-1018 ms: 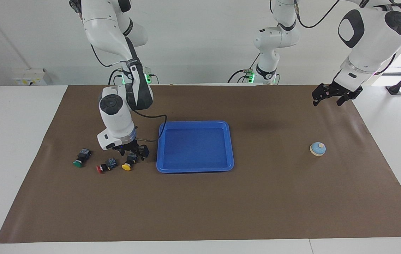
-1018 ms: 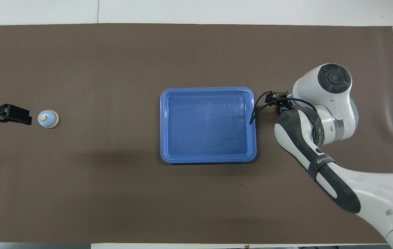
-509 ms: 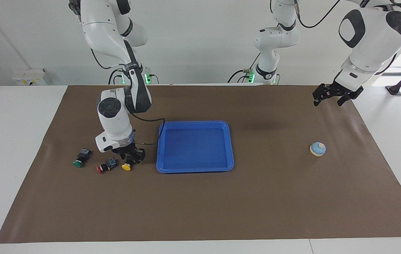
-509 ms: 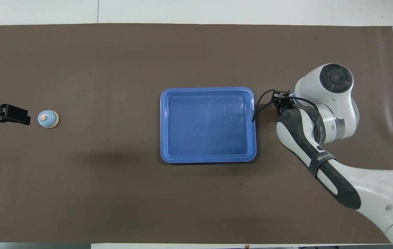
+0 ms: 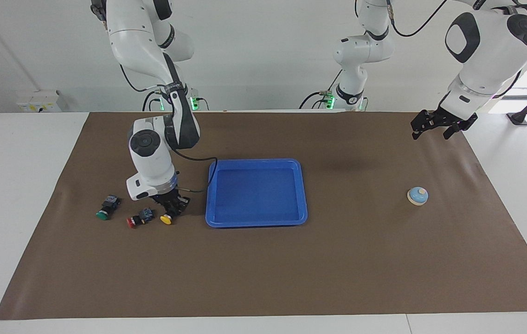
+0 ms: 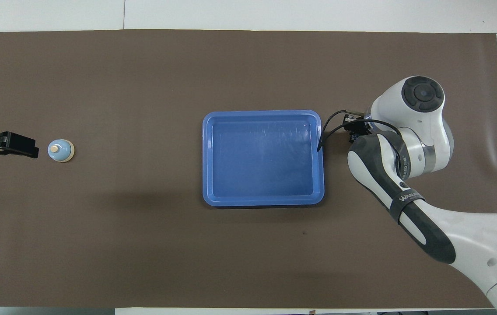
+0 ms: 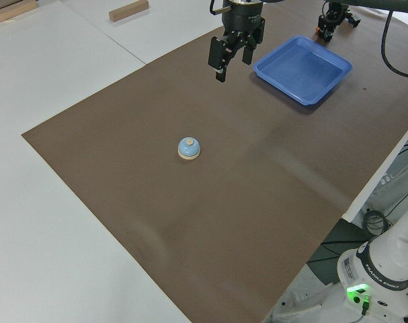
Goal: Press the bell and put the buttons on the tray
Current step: 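Carry the yellow button into the tray and release it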
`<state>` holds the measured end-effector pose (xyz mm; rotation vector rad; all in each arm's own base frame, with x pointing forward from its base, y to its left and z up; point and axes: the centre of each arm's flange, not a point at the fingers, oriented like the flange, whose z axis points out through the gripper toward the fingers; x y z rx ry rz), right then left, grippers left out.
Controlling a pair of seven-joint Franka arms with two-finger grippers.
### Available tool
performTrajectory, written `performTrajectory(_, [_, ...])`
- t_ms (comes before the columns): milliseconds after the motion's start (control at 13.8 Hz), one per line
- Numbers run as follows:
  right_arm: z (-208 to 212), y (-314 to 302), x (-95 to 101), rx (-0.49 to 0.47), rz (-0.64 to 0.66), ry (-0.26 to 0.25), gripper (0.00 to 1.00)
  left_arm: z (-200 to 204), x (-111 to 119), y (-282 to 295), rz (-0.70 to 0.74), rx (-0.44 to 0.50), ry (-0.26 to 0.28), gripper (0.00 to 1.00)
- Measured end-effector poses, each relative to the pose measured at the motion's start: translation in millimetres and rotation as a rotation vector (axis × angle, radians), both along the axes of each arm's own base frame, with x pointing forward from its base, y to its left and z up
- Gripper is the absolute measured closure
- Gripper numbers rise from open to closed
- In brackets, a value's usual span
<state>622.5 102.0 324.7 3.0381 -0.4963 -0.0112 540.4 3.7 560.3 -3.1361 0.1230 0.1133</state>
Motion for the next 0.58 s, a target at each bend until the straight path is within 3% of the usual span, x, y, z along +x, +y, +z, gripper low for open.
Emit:
performTrajectory(145, [52,30,12.9,-0.012,0.032,0.027,0.59,0,0,0,0.000,0.000,0.000,0.00])
performTrajectory(291, [85,83,11.1,-0.012,0.104,0.029,0.59,0,0,0,0.000,0.000,0.000,0.00])
performTrajectory(581, [54,182,-23.5,-0.021,0.297,0.076,0.59,0,0,0,0.000,0.000,0.000,0.00])
